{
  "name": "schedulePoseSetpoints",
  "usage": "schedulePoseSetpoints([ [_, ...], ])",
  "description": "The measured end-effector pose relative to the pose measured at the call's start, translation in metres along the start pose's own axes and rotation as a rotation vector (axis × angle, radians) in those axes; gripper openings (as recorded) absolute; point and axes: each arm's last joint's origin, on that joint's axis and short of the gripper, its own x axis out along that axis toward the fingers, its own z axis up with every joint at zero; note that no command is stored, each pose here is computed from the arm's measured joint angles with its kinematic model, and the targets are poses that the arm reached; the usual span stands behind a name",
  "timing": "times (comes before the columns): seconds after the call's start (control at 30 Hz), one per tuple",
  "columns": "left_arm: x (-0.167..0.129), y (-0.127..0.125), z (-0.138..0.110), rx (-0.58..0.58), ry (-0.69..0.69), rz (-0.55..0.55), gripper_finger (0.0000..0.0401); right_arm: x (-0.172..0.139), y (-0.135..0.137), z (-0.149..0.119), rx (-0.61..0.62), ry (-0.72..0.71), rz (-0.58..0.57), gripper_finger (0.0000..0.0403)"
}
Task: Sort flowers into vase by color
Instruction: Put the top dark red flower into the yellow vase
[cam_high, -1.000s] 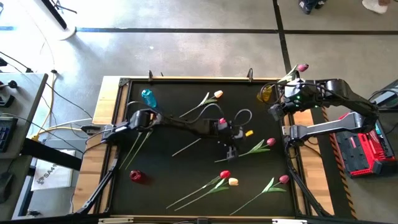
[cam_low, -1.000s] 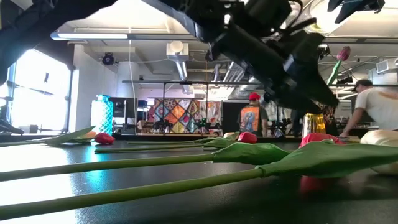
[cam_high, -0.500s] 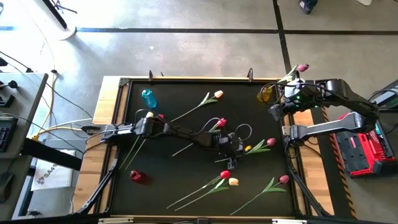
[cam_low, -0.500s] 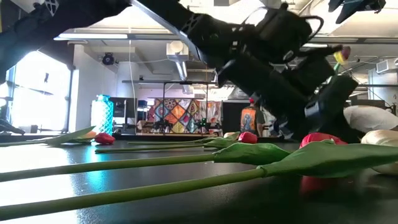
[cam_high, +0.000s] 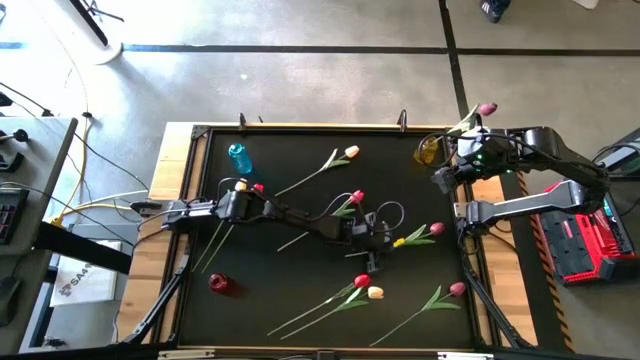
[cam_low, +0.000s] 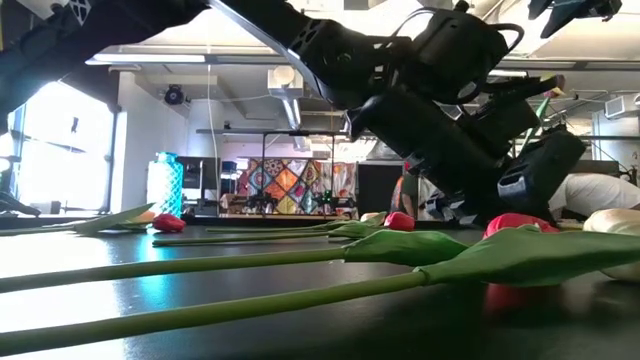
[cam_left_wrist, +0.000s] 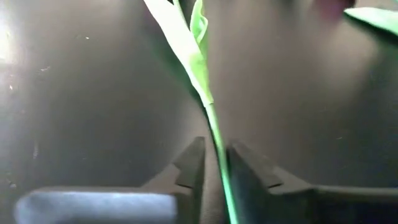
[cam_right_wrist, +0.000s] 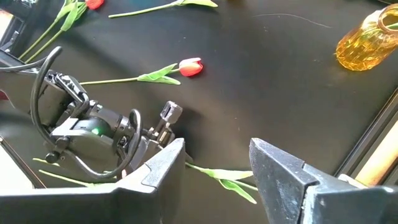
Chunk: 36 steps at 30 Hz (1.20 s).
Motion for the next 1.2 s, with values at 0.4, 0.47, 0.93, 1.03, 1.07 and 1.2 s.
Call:
schedulePoseSetpoints([
  [0.4,-0.006,-0.017,0.002,0.130,-0.029,0.095,0.0002,0.000,0.000,0.000,-0.011,0.000,0.000,0.0169],
  [0.47,-0.012,-0.016,0.007,0.097,-0.010,0.102,0.0001,-0.001,0.000,0.000,-0.011,-0.002,0.002,0.0169],
  [0.93,-0.082,0.052,0.091,-0.213,-0.222,0.173,0.0000,-0.034,-0.013,-0.007,0.040,-0.242,0.205,0.0169],
  [1.03,-0.104,0.070,0.110,-0.274,-0.291,0.187,0.0000,-0.039,-0.019,-0.009,0.099,-0.302,0.190,0.0169],
  [1.07,-0.112,0.076,0.116,-0.288,-0.313,0.192,0.0000,-0.041,-0.022,-0.010,0.138,-0.327,0.185,0.0169],
  [1.2,-0.137,0.098,0.134,-0.318,-0.396,0.215,0.0000,-0.048,-0.030,-0.013,0.211,-0.399,0.173,0.0172],
])
